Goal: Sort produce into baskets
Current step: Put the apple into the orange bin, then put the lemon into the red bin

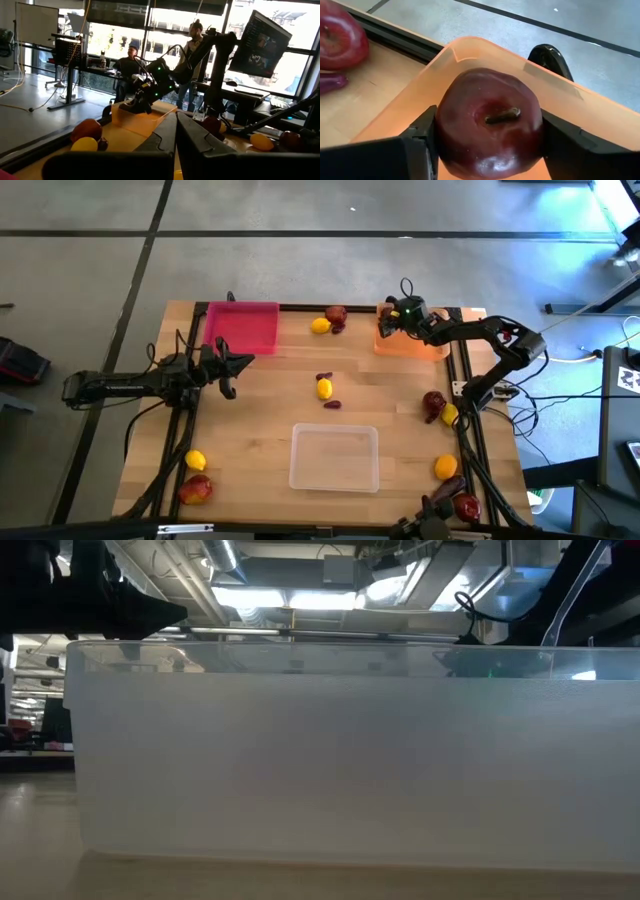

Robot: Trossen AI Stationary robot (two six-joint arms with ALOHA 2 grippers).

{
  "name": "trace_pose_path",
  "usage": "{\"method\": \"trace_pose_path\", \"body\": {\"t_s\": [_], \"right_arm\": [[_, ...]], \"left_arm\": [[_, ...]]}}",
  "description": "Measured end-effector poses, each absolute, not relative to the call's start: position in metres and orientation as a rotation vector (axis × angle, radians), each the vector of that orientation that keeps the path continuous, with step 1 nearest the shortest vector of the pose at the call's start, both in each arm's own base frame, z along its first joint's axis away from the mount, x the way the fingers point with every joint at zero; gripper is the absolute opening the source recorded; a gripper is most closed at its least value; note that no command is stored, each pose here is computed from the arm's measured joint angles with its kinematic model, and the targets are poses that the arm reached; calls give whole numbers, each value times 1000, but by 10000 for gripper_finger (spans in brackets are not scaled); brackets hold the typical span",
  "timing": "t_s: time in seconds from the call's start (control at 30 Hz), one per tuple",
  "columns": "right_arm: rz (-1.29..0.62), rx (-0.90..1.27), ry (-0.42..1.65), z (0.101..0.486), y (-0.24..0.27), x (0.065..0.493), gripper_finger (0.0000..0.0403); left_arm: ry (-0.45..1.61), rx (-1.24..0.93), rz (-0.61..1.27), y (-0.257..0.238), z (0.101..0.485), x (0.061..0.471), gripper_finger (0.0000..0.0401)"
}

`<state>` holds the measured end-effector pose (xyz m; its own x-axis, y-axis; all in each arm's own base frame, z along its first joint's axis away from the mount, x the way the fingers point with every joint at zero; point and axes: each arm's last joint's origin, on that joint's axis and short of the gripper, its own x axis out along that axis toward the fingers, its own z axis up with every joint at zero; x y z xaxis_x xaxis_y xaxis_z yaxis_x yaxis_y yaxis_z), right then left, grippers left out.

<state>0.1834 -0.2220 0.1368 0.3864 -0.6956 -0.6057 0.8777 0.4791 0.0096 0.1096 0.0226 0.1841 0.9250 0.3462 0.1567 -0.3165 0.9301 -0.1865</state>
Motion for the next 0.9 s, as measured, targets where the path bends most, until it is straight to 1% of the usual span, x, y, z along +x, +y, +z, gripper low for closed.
{"method": "trace_pose_path", "body": {"t_s": [0.17, 0.3, 0.43, 0.57, 0.73, 0.9], "right_arm": [[-1023, 343, 588, 137, -222, 183, 280], [-997, 316, 559, 149, -220, 183, 302], [-971, 287, 505, 172, -213, 178, 308], [-902, 248, 451, 197, -197, 179, 309], [-689, 196, 377, 221, -165, 192, 309], [-556, 154, 333, 230, -137, 210, 309]], "left_arm": [[-189, -159, 341, 23, 184, 110, 5], [-188, -160, 341, 23, 184, 110, 5], [-179, -164, 342, 23, 183, 110, 5], [-179, -164, 342, 23, 183, 110, 5], [-179, -158, 343, 23, 183, 110, 5], [-182, -156, 343, 23, 183, 110, 5]]}}
